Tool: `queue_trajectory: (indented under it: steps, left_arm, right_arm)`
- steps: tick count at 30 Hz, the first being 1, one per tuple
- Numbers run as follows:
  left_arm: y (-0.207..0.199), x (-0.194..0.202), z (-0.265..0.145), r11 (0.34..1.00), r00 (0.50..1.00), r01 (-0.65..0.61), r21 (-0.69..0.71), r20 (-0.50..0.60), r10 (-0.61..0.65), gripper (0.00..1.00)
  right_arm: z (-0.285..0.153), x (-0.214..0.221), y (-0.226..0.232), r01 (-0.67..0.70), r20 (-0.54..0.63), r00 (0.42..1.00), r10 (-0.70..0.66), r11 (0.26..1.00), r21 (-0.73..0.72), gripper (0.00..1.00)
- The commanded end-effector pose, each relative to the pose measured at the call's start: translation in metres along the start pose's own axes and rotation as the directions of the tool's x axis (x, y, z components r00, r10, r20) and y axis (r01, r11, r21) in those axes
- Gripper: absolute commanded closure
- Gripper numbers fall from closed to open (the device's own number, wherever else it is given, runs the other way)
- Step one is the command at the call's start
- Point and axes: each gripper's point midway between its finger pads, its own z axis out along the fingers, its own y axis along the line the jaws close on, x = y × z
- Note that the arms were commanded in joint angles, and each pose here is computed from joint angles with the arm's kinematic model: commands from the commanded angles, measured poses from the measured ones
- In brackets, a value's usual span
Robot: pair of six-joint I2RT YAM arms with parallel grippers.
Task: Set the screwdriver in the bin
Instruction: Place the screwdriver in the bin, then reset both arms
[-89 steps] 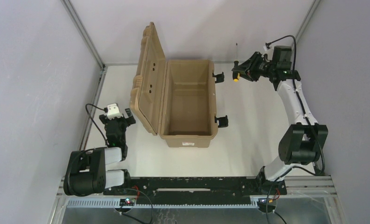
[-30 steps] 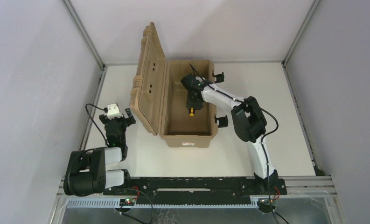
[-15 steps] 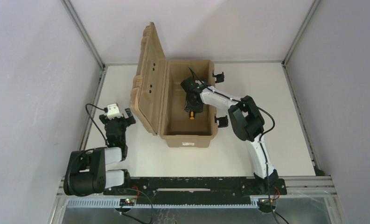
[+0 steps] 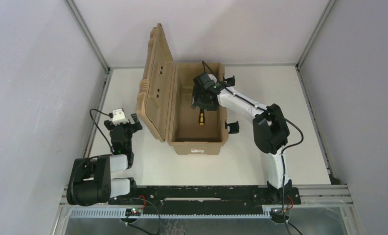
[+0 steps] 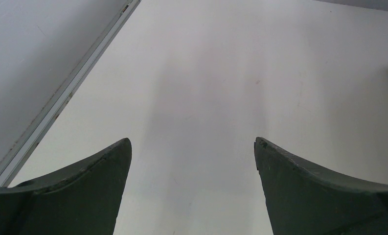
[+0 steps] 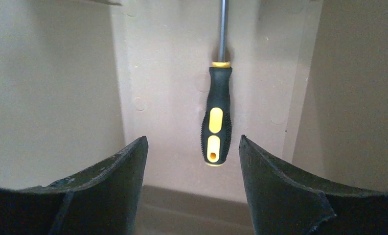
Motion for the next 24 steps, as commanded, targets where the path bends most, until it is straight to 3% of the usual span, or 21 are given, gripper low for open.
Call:
queue_trajectory:
  steps: [1,13,24]
  left_arm:
    - [-0.002,-0.035,0.009,1.0,0.995,0.003,0.003,0.1,-0.004,0.0]
    - [-0.002,-0.035,0.009,1.0,0.995,0.004,0.002,0.1,-0.004,0.0]
    - [-0.002,-0.035,0.009,1.0,0.995,0.004,0.001,0.1,-0.004,0.0]
  right_arm:
    - [-0.059,-0.044,0.017,0.03,0.131,0.991,-0.016,0.993,-0.111,0.22]
    - [-0.151,-0.104,0.015,0.126,0.301,0.952,-0.053,0.965,-0.23,0.1]
    - [-0.221,-0.145,-0.047,0.181,0.489,0.871,-0.035,0.95,-0.254,0.06]
